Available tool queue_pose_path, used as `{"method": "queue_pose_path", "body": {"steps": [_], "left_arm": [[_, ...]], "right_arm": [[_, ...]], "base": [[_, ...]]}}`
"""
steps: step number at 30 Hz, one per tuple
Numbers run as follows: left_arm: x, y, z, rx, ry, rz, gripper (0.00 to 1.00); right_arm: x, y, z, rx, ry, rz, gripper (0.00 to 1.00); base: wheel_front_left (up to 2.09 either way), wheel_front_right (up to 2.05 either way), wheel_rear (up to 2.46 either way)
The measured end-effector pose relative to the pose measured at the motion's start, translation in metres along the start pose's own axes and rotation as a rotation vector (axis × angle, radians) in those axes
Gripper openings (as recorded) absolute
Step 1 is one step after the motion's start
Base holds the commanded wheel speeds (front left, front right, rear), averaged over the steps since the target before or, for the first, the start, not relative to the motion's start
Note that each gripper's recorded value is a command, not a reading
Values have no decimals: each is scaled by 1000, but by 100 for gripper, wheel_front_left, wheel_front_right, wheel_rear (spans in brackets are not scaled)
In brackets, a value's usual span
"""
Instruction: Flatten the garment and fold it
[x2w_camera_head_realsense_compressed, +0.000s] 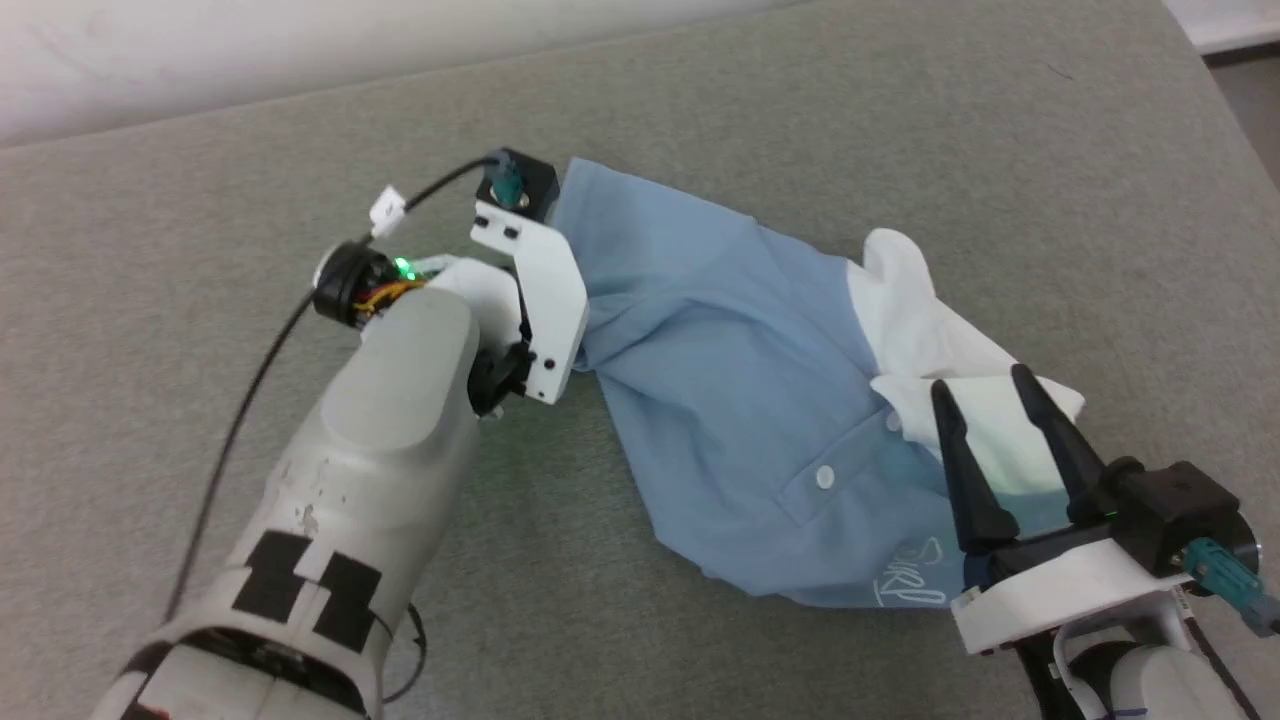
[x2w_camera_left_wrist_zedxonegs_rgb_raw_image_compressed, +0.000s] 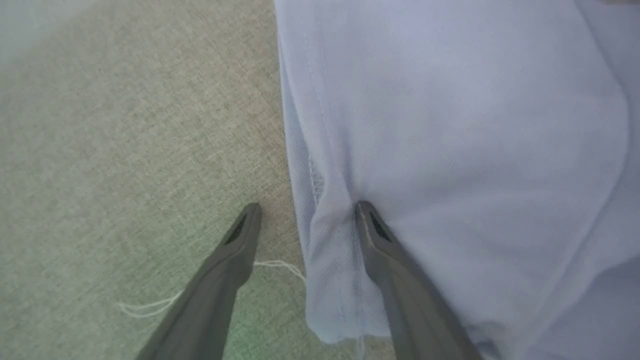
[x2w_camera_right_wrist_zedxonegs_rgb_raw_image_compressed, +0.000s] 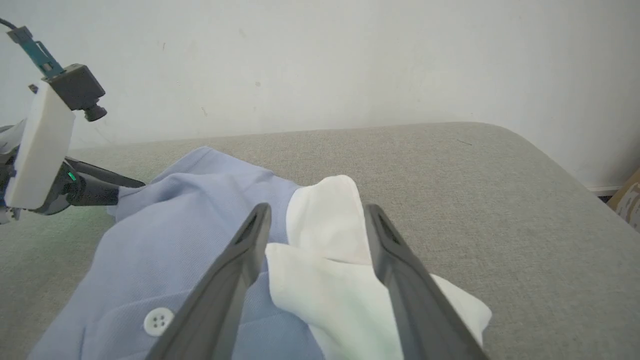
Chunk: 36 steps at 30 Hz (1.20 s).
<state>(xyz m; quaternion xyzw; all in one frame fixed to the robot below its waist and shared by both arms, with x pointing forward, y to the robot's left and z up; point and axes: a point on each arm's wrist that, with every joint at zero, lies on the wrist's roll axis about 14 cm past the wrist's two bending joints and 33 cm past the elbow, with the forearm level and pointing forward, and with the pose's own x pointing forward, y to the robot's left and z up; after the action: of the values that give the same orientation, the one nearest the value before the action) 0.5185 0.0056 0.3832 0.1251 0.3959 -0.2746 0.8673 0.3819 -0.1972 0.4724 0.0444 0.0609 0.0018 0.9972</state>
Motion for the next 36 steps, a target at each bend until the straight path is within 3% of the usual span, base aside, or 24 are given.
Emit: {"method": "queue_pose_path", "body": {"steps": [3, 4, 5, 6, 7, 14, 23, 30, 36], "left_arm": [[5, -2, -2, 33, 41, -4, 100], [7, -3, -2, 35, 52, -9, 80], [8, -5, -2, 38, 61, -14, 48], [9, -7, -2, 47, 64, -19, 6], [8, -10, -2, 52, 62, -26, 0], [-7, -13, 7, 51, -67, -42, 0], [-80, 44, 17, 9, -354, 115, 0], [-162, 83, -78, -163, -316, 342, 0], [-218, 54, -185, -424, -168, 456, 0]], "right_arm": [[-1, -3, -4, 4, 12, -9, 100], [-2, -4, -4, 7, 13, -14, 100], [-2, -6, -4, 8, 11, -19, 100], [-2, -7, -3, 7, 9, -22, 100], [-2, -7, -2, 7, 6, -22, 100], [-6, -12, 9, 7, -26, -35, 100], [-24, -4, 17, 18, -37, -15, 100], [-33, 12, 26, 23, -58, 36, 100], [-39, 17, 30, 21, -67, 58, 100]], "base": [[0, 0, 0], [0, 0, 0], [0, 0, 0], [0, 0, 0], [0, 0, 0], [0, 0, 0], [0, 0, 0], [0, 0, 0], [0, 0, 0]]}}
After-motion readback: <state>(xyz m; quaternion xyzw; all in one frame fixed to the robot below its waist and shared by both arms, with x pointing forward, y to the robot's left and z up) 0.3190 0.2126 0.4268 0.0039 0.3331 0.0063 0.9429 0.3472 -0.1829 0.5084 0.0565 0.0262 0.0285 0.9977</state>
